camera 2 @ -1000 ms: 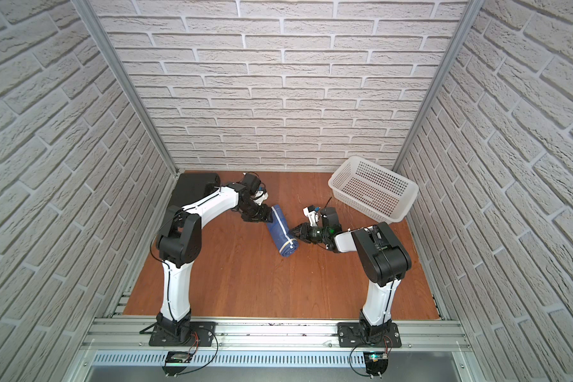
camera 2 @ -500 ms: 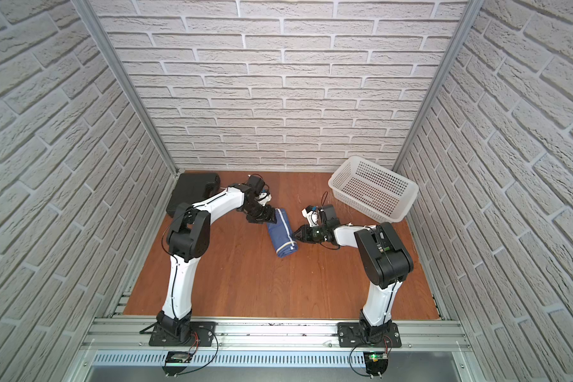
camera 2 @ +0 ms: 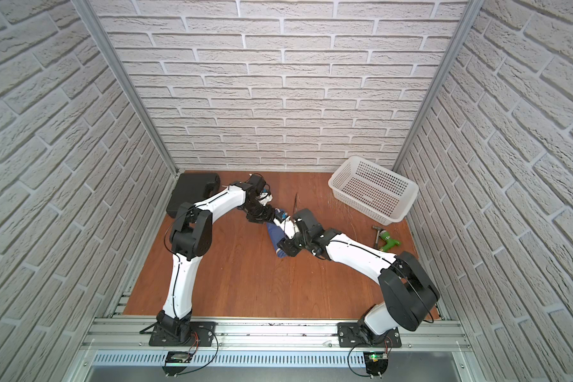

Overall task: Roll up the pillowcase
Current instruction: Pick up the pillowcase at the center of the board.

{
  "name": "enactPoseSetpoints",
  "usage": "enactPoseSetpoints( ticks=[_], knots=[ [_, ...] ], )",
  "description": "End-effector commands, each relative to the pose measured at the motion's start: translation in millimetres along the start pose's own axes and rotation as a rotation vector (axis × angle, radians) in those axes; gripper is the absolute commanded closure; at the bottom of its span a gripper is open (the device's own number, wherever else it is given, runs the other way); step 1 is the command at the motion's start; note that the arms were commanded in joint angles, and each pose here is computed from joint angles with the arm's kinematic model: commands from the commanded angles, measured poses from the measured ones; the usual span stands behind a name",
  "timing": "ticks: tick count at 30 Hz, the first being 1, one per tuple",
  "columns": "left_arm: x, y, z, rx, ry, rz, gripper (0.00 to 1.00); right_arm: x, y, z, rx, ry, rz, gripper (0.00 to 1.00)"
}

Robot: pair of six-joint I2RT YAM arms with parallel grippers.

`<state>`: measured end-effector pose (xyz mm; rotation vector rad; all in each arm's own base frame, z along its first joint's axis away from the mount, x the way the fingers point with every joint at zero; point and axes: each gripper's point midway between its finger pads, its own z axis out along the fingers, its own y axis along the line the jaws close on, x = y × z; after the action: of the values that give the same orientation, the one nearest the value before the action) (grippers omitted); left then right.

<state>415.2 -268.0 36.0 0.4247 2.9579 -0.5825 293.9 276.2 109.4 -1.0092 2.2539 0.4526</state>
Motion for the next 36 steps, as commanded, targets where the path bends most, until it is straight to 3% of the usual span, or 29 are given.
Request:
enactPoseSetpoints(
  ticks=[1,9,16,29,36],
  knots=[
    [28.3,16.3,22.5,-0.02,0.132,-0.029,0.31,-1.0,1.7,10.0,0.161,0.065,-0.23,0.45],
    [28.7,18.0,17.9,-0.008,0.148,-0.021,0.31,-0.2,4.5,49.9,0.473,0.229,-0.517,0.37],
    [30.7,16.3,15.2,0.008,0.157,-0.011,0.31,6.6,-8.3,65.8,0.603,0.359,-0.613,0.36],
    [41.0,29.2,19.6,-0.011,0.2,-0.007,0.31,56.6,-30.2,89.0,0.619,0.553,-0.662,0.42],
    [46.5,36.6,28.8,-0.028,0.24,-0.01,0.31,69.0,-44.6,92.5,0.617,0.599,-0.648,0.54]
  ],
)
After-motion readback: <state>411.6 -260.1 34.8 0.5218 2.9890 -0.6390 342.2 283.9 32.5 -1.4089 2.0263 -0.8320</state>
